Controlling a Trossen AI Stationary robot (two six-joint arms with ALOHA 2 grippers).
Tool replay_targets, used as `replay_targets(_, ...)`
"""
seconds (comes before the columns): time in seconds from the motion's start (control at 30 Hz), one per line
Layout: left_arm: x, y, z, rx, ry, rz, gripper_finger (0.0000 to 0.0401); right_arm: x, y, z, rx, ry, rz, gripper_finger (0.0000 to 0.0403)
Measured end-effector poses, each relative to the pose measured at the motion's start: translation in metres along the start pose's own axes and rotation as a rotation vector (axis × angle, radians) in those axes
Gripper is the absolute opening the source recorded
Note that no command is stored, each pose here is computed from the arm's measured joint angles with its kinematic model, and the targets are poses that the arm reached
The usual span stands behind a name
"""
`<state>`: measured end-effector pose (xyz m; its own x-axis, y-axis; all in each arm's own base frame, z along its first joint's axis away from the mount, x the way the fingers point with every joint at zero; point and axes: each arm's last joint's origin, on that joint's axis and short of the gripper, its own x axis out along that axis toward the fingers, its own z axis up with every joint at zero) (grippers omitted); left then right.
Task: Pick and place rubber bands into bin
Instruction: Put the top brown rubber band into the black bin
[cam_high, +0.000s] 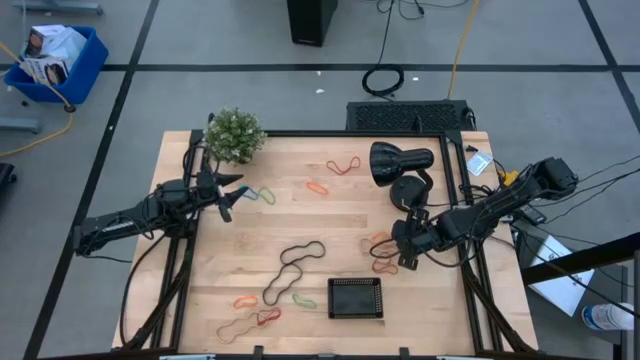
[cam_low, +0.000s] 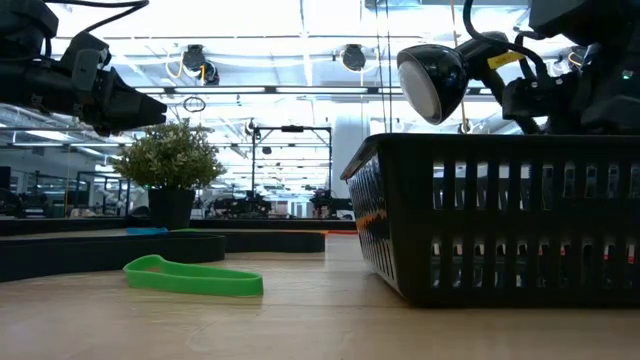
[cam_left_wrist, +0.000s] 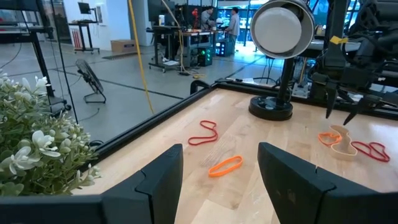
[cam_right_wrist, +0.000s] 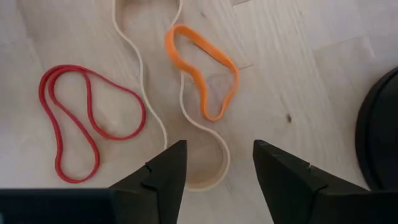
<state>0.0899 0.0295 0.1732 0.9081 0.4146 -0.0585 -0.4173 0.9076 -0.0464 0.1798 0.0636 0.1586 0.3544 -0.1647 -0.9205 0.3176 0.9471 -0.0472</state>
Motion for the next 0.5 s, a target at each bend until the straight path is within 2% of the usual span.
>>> replay_targets(0.27,0.000,0.000,0.000,0.000,0.000,0.000,0.0216,0.002,0.000,-0.001,-0.007,-0.003,0.004,0.0171)
replay_targets(0.5,0.000,0.000,0.000,0.000,0.000,0.000,0.0216,0.023,-0.007,-0.021,0.049,-0.007,0.013,0.0171)
